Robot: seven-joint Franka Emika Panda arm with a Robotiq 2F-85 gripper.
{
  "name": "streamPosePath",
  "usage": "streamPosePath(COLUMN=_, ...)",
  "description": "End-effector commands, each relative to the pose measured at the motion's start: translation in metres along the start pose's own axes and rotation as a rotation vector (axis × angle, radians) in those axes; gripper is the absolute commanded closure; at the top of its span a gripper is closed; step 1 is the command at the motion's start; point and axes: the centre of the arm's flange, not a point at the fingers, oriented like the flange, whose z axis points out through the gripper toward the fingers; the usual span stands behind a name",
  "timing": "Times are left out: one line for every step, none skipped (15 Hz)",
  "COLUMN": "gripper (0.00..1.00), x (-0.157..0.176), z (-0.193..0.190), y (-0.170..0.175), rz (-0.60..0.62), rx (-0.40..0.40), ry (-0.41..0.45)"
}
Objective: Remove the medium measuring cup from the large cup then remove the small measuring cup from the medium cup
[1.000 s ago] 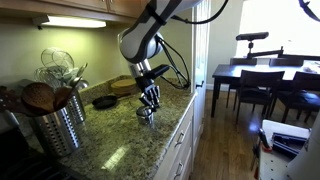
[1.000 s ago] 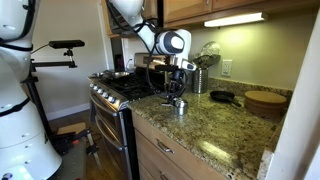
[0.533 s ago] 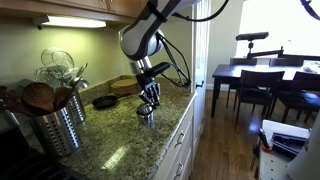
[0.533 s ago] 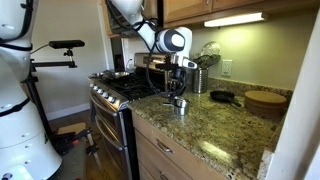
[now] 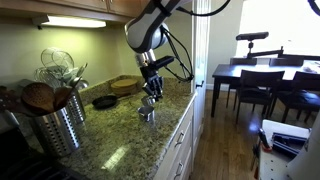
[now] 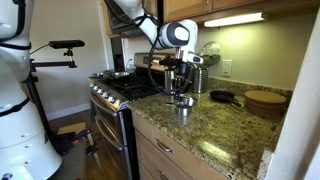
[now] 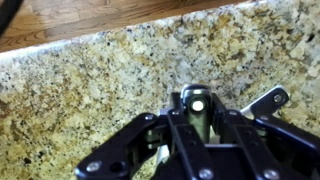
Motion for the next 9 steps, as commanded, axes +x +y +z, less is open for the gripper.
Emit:
streamPosePath(gripper=0.88, x=-0.016, z=-0.012, y=0.015, rz=0.062, rx=-0.003, ry=0.014)
streamPosePath(gripper=0.88, x=-0.015, z=-0.011, y=0.019, rz=0.073, rx=0.000, ry=0.017)
streamPosePath(gripper=0.88, x=-0.014, z=-0.011, y=0.021, rz=0.087, rx=0.005, ry=0.024)
streamPosePath(gripper=0.88, x=-0.013, z=-0.010, y=0.024, rz=0.104, rx=-0.002, ry=0.035)
streamPosePath(gripper=0.88, x=-0.013, z=-0.010, y=0.027, rz=0.118, rx=-0.001, ry=0.038)
streamPosePath(gripper=0.88, x=-0.012, z=-0.009, y=0.030, rz=0.131, rx=0.003, ry=0.040)
streamPosePath(gripper=0.88, x=-0.012, z=-0.008, y=0.033, rz=0.143, rx=0.005, ry=0.040)
streamPosePath(gripper=0.88, x=-0.011, z=-0.006, y=0.036, rz=0.155, rx=0.006, ry=0.037)
streamPosePath(gripper=0.88, x=-0.011, z=-0.004, y=0.039, rz=0.167, rx=0.008, ry=0.037)
